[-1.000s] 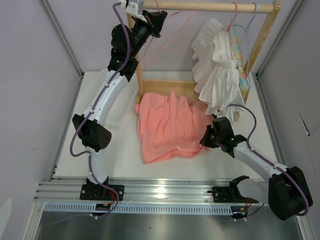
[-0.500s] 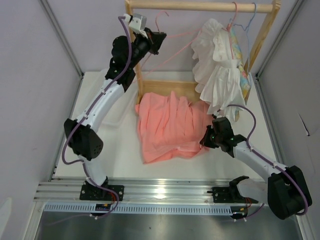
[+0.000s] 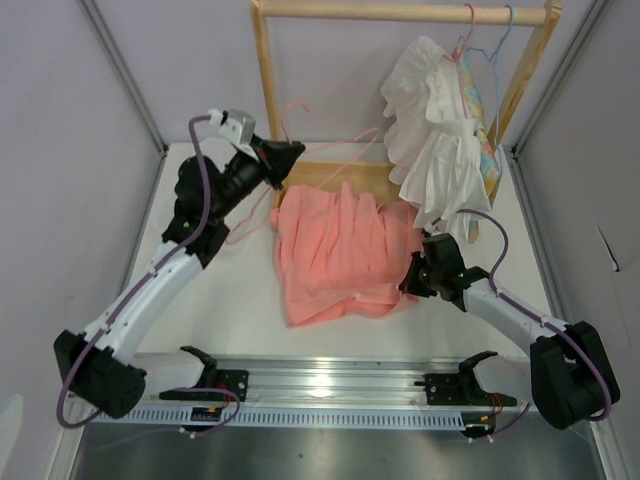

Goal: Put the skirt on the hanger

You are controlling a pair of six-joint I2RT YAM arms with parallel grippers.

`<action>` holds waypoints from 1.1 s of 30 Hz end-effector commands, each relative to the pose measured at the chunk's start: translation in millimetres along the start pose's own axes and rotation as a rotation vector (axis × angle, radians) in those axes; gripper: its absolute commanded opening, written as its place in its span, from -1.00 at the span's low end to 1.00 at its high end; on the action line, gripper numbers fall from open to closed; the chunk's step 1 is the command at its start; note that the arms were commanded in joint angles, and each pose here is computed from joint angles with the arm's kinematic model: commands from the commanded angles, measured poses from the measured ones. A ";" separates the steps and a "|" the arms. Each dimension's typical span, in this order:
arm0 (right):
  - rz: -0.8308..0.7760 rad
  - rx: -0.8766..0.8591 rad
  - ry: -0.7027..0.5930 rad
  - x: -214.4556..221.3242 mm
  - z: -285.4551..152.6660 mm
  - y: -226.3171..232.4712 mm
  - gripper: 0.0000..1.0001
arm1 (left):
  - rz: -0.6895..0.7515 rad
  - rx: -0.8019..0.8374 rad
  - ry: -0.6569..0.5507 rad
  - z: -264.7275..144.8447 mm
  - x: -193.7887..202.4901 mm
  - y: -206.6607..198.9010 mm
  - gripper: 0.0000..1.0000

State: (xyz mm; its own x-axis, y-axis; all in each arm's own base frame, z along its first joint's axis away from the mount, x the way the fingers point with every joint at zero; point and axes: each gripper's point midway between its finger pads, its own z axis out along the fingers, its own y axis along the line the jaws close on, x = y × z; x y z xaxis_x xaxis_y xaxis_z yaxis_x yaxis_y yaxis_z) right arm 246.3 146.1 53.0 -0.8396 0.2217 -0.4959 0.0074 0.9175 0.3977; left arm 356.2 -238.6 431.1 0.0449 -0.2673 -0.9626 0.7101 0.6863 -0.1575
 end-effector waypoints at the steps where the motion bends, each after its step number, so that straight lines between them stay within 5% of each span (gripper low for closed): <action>1: -0.024 -0.012 -0.026 -15.3 0.0 6.4 -1.00 | -0.037 0.077 0.037 -36.3 26.0 -38.6 -1.00; 9: -0.024 -0.002 -0.039 -20.7 -4.6 7.2 -1.00 | -0.187 0.125 0.240 -96.8 120.5 -96.5 -1.00; 21: -0.014 0.000 -0.058 -25.0 -10.1 8.5 -1.00 | -0.342 0.109 0.393 -128.1 182.0 -119.7 -1.00; 33: -0.014 0.006 -0.057 -22.7 -13.2 7.2 -1.00 | -0.411 0.018 0.413 -120.5 216.2 -118.7 -1.00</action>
State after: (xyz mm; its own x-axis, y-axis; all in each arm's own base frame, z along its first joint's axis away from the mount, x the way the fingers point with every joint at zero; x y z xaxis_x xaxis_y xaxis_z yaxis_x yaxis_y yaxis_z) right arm 248.5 144.6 60.3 -0.8372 0.2138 -0.5034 0.0030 0.9222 0.3866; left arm 189.2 -291.1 197.2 -0.5377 -0.1254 -0.8337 0.6367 0.5879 -0.4990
